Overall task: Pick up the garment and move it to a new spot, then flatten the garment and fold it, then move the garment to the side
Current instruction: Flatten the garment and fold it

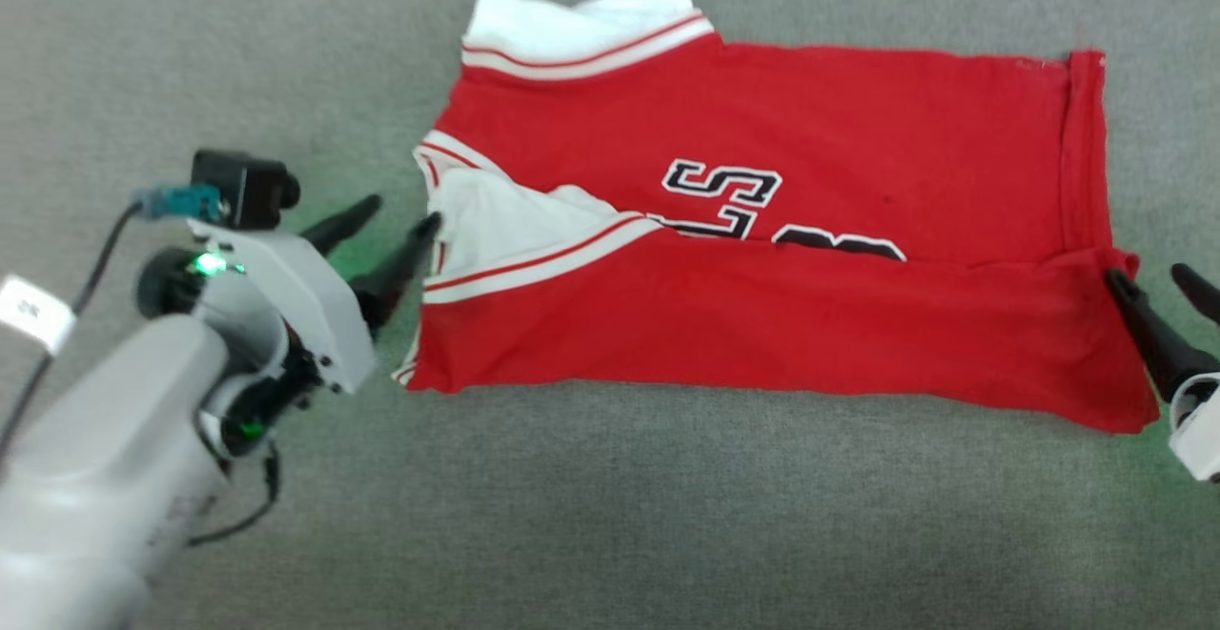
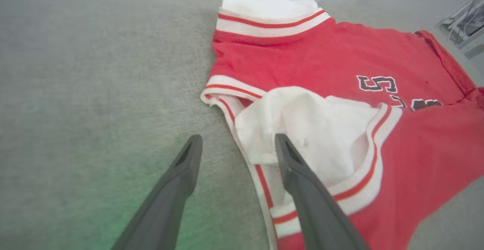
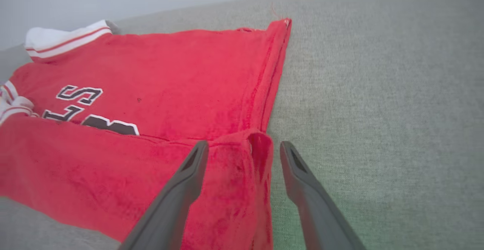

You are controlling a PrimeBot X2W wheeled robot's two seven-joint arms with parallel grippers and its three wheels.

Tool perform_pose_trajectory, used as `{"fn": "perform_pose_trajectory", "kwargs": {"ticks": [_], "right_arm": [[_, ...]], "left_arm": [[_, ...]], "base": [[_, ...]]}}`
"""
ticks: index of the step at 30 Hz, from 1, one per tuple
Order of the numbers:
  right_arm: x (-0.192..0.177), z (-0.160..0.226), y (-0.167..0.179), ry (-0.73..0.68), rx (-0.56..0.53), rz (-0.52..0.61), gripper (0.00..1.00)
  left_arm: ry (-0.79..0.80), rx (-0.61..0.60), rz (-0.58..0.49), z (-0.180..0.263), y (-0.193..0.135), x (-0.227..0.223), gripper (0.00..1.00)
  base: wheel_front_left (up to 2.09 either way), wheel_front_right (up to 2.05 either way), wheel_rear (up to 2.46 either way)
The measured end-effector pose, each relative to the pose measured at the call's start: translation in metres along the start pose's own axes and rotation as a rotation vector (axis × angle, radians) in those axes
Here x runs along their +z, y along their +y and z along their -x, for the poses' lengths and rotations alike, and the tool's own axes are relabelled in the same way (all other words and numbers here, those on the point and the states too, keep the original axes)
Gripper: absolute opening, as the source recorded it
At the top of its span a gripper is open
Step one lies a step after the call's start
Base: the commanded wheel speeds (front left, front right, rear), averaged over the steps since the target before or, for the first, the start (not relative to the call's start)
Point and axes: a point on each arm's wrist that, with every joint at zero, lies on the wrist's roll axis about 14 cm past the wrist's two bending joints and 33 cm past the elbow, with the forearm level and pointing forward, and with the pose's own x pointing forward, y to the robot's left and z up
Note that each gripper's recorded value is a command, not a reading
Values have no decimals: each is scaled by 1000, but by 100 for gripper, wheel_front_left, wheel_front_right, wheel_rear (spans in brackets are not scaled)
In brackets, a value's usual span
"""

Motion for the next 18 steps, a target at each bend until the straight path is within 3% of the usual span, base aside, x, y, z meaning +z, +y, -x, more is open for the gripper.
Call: {"fn": "perform_pose_trajectory", "kwargs": {"ticks": [3,6,9,13,18], "right_arm": [[17,10,1,-57,-3,0,100],[22,17,2,-75,-3,-2,100],[26,20,9,-92,13,-6,100],[25,21,18,-95,33,-14,100],[18,20,17,-84,33,-25,100]], "left_arm": [[82,47,-93,18,6,16,100],[171,57,-105,30,-3,21,100],[267,40,-53,42,-20,20,100],[513,-2,-35,65,-42,-13,100],[588,16,7,65,-44,-20,100]], "base": [[0,0,0],[0,0,0],[0,0,0],[0,0,0],[0,0,0]]}}
